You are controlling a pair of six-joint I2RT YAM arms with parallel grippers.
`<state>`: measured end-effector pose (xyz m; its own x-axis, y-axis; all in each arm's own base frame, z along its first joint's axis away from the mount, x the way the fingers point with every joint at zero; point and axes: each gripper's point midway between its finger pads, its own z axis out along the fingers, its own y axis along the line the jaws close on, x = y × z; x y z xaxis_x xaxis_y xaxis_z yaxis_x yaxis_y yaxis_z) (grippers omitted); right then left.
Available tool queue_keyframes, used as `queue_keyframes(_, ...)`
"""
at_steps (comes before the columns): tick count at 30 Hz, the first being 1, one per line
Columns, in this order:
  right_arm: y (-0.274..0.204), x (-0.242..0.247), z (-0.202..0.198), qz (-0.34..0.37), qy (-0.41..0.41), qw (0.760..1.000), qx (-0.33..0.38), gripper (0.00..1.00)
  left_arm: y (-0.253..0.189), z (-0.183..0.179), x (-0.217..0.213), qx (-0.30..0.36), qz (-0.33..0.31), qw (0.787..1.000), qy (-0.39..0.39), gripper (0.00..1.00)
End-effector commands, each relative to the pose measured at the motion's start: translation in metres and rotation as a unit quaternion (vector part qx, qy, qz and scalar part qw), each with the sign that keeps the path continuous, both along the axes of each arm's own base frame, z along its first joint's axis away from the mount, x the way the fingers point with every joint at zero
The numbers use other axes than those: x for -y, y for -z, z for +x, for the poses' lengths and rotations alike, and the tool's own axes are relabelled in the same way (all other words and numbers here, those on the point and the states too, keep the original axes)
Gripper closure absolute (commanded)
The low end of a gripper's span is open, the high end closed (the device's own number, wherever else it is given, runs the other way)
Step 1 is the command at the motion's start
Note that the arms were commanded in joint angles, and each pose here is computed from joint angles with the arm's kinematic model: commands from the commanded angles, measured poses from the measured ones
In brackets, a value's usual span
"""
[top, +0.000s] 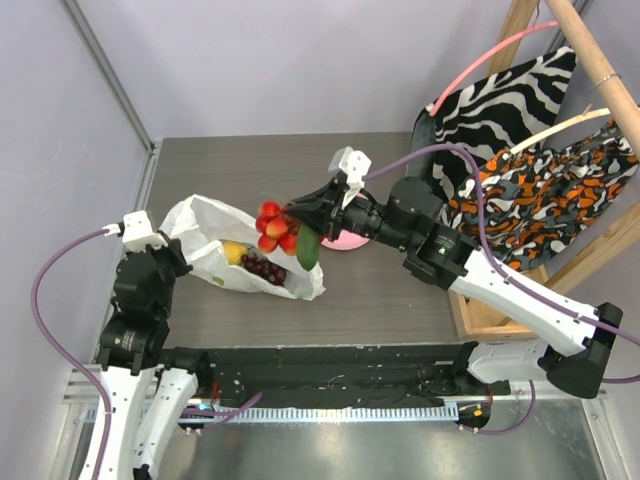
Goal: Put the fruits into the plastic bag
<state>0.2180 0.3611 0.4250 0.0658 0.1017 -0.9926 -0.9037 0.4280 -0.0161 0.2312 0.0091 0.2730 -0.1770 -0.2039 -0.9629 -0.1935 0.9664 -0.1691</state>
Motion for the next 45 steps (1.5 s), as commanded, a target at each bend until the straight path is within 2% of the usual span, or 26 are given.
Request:
queue_keyframes(1, -0.004, -0.035, -0.051, 0.015, -0.178, 0.984, -0.017, 0.99, -0.007, 0.001, 0.001, 0.018, -0.004, 1.000, 0.003, 1.00)
queue_keyframes(4, 0.005, -0.050, -0.066, 0.008, -0.242, 0.969, -0.038, 0.99, -0.007, 0.001, 0.001, 0.017, -0.003, 1.000, 0.003, 1.00)
queue_keyframes(9, 0.048, -0.082, -0.034, -0.049, -0.212, 0.971, -0.096, 0.99, -0.006, 0.002, 0.002, 0.016, -0.004, 1.000, 0.005, 1.00)
queue_keyframes(14, 0.080, -0.094, 0.026, -0.091, -0.090, 0.985, -0.116, 0.99, -0.007, 0.001, 0.002, 0.017, -0.004, 1.000, 0.005, 1.00)
queue_keyframes(19, 0.109, -0.088, 0.090, -0.108, 0.011, 0.984, -0.144, 0.99, -0.006, 0.002, 0.002, 0.016, -0.004, 1.000, 0.005, 1.00)
queue_keyframes(22, 0.112, -0.084, 0.117, -0.111, 0.054, 0.982, -0.143, 0.99, -0.006, 0.001, 0.002, 0.016, -0.003, 1.000, 0.004, 1.00)
queue_keyframes(26, 0.109, -0.088, 0.131, -0.115, 0.074, 0.982, -0.129, 0.99, -0.006, 0.002, 0.002, 0.015, -0.003, 1.000, 0.005, 1.00)
queue_keyframes(31, 0.114, -0.107, 0.126, -0.122, 0.062, 0.982, -0.127, 0.99, -0.006, 0.002, 0.003, 0.015, -0.003, 1.000, 0.008, 1.00)
queue_keyframes(39, 0.126, -0.146, 0.085, -0.131, 0.043, 0.984, -0.115, 0.99, -0.006, 0.002, 0.005, 0.015, -0.004, 1.000, 0.012, 1.00)
queue_keyframes(45, 0.140, -0.166, 0.079, -0.140, 0.036, 0.982, -0.120, 0.99, -0.006, 0.003, 0.006, 0.015, -0.006, 1.000, 0.015, 1.00)
